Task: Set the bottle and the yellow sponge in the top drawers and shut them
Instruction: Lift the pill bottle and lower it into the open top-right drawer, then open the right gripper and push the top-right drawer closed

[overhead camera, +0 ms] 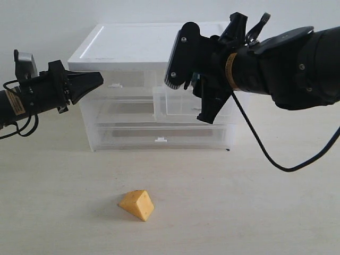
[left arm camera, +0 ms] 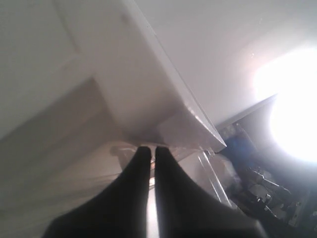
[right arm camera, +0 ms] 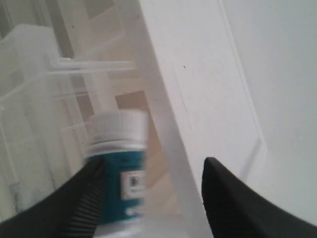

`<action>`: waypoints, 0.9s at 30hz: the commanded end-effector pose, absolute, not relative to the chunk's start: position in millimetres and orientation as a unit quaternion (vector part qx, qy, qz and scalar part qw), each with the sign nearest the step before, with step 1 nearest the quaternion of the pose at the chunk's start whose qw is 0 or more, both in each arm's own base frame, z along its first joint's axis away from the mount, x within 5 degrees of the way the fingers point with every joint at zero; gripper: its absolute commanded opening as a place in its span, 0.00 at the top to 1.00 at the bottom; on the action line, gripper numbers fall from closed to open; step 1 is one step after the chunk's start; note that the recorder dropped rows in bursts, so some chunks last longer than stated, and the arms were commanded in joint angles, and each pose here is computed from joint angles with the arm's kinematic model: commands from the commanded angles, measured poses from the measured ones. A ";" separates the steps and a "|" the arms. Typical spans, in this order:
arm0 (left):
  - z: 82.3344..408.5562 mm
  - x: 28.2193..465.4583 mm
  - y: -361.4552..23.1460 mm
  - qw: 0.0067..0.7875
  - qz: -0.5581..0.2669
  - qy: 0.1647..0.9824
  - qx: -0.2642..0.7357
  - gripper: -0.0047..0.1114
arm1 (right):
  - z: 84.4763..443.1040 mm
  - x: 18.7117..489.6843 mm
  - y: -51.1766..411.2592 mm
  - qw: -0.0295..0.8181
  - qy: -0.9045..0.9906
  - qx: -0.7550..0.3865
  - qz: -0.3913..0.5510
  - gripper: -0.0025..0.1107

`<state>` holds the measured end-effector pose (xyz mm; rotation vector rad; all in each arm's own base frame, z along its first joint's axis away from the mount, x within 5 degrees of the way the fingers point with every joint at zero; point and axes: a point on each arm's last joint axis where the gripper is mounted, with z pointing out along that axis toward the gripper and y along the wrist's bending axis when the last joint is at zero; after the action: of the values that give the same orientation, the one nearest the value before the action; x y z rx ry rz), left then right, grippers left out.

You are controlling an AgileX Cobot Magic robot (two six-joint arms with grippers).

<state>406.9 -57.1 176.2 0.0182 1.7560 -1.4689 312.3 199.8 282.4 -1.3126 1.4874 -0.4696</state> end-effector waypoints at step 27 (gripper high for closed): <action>178.7 412.3 -54.2 0.430 -0.575 0.696 -0.015 0.93 | 248.4 261.3 175.9 0.456 0.859 -0.198 0.120 0.98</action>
<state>406.9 -57.1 176.2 0.0182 1.7560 -1.4689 260.1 177.1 259.9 -0.4584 2.0876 0.3397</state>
